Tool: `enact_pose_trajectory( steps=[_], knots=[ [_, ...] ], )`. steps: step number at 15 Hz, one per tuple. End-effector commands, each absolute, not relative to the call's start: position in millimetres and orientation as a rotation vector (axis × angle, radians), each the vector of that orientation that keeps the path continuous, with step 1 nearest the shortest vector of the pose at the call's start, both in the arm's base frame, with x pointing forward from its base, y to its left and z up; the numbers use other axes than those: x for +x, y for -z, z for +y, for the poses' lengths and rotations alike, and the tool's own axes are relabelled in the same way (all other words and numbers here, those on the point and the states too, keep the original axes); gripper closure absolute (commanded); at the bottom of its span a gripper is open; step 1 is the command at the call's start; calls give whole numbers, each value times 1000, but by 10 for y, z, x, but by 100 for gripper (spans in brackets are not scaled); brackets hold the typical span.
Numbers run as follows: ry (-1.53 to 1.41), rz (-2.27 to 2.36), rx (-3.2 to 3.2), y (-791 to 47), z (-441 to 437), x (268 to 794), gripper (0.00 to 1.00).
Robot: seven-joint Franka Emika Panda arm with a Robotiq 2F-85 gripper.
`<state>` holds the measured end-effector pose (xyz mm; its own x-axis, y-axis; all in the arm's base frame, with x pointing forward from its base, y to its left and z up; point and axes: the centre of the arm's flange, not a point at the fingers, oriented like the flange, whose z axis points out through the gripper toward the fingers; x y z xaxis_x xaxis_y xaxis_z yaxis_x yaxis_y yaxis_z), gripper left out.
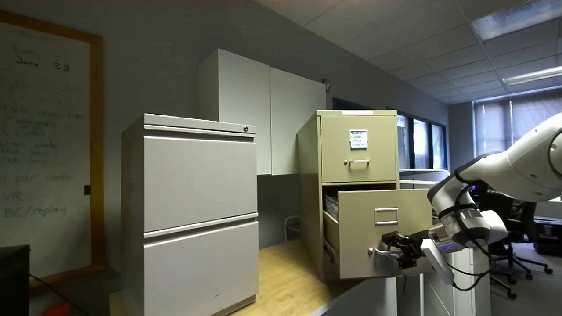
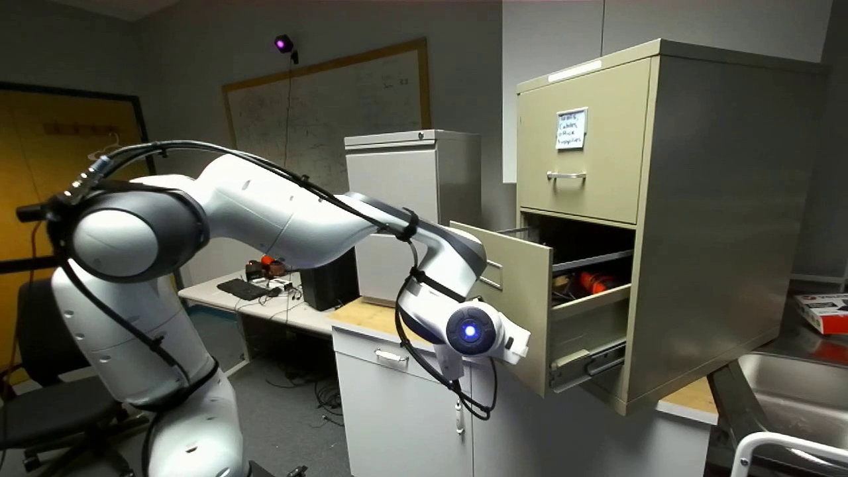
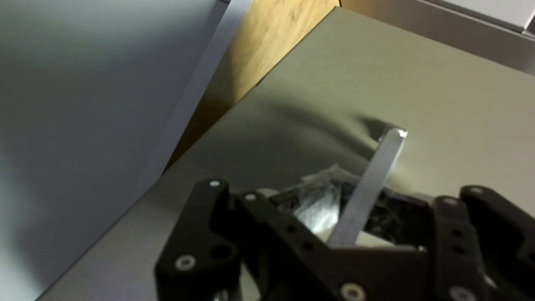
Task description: Open the bottom drawer
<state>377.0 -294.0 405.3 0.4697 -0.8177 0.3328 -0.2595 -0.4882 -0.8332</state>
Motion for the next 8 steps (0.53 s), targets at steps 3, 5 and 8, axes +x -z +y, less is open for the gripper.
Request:
enact_pose_trajectory(
  steps=[3,5,8],
  knots=[
    [808,798,-2018,-3570,-2335,3273,100],
    [806,797,-2014,-3547,-2268,3171,100],
    [805,794,-2010,-3514,-2176,3041,100]
  ],
)
